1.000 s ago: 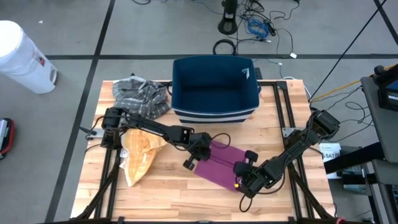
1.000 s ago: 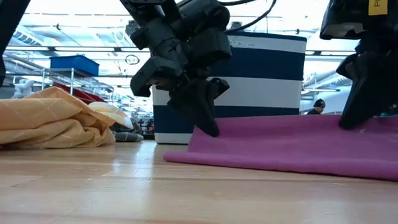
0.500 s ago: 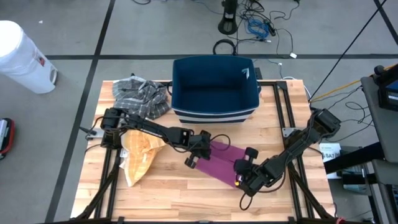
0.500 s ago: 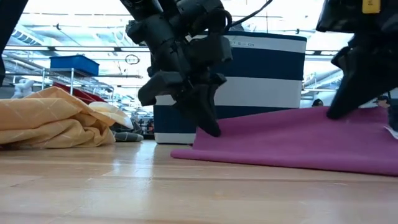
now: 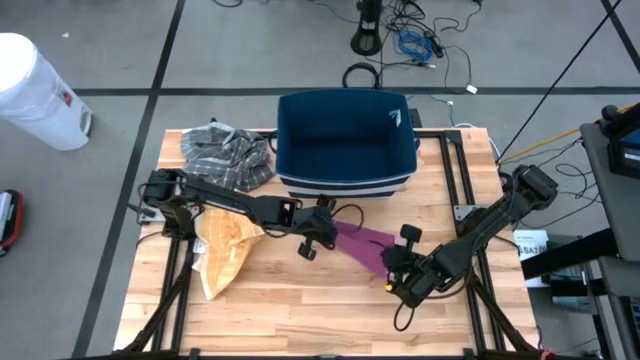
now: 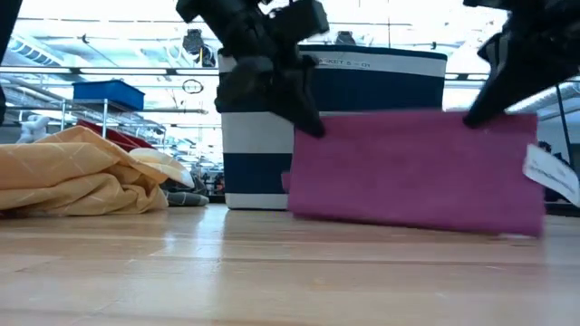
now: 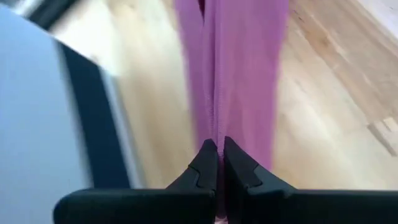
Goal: Fold towel
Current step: Fold the purple towel
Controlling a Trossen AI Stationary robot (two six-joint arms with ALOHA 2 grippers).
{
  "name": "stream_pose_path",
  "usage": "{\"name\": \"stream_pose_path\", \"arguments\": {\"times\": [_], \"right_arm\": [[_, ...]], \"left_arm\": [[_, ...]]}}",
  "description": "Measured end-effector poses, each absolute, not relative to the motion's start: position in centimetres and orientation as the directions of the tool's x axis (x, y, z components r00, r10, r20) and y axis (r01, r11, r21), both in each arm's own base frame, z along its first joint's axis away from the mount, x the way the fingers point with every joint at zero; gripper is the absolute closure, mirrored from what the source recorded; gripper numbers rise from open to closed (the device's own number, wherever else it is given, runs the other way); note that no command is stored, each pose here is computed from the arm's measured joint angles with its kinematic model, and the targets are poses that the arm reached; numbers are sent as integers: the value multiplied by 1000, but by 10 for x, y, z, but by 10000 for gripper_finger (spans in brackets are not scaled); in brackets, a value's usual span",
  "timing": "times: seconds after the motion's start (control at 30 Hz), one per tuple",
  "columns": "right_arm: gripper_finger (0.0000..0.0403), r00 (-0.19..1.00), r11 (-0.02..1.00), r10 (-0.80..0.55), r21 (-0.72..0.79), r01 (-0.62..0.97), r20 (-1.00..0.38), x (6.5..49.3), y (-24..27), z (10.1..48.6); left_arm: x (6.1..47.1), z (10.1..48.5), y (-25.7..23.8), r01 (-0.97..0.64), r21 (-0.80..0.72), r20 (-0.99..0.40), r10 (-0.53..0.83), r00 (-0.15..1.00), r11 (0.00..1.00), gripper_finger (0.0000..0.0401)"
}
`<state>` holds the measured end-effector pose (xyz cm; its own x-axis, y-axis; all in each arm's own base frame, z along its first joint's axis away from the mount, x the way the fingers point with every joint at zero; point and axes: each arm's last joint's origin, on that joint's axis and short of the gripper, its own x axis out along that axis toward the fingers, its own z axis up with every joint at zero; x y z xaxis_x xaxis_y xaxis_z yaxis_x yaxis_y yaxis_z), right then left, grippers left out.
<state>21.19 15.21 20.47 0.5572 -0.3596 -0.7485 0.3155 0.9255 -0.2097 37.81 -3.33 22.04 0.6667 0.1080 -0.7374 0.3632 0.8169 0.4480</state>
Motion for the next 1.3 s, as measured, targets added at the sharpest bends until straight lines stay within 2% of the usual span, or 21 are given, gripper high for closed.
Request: {"name": "stream_pose_path", "arguments": {"times": [0.17,0.33,0.63,0.73,0.83,1.17,1.3], "right_arm": [[403,612,922,-382,-242,303,-692,199,137,233],[403,686,918,-398,-259,302,-609,186,116,266],[403,737,896,-427,-352,270,-524,181,91,307],[402,738,902,-410,-361,238,-536,183,91,308],[402,728,922,-361,-339,186,-583,186,95,303],[402,675,969,-177,-247,-9,-717,212,131,271],[402,677,979,-101,-195,-64,-729,223,148,259]], "left_arm": [[369,252,-29,292,557,-650,189,736,777,398],[364,274,-18,206,688,-551,317,772,696,398],[358,299,0,72,783,-423,444,789,618,398],[356,300,-4,72,774,-429,436,791,629,398],[353,293,-17,136,750,-491,407,771,647,398],[335,278,-78,332,640,-633,230,739,693,398],[329,271,-93,380,573,-689,175,704,726,398]]}}
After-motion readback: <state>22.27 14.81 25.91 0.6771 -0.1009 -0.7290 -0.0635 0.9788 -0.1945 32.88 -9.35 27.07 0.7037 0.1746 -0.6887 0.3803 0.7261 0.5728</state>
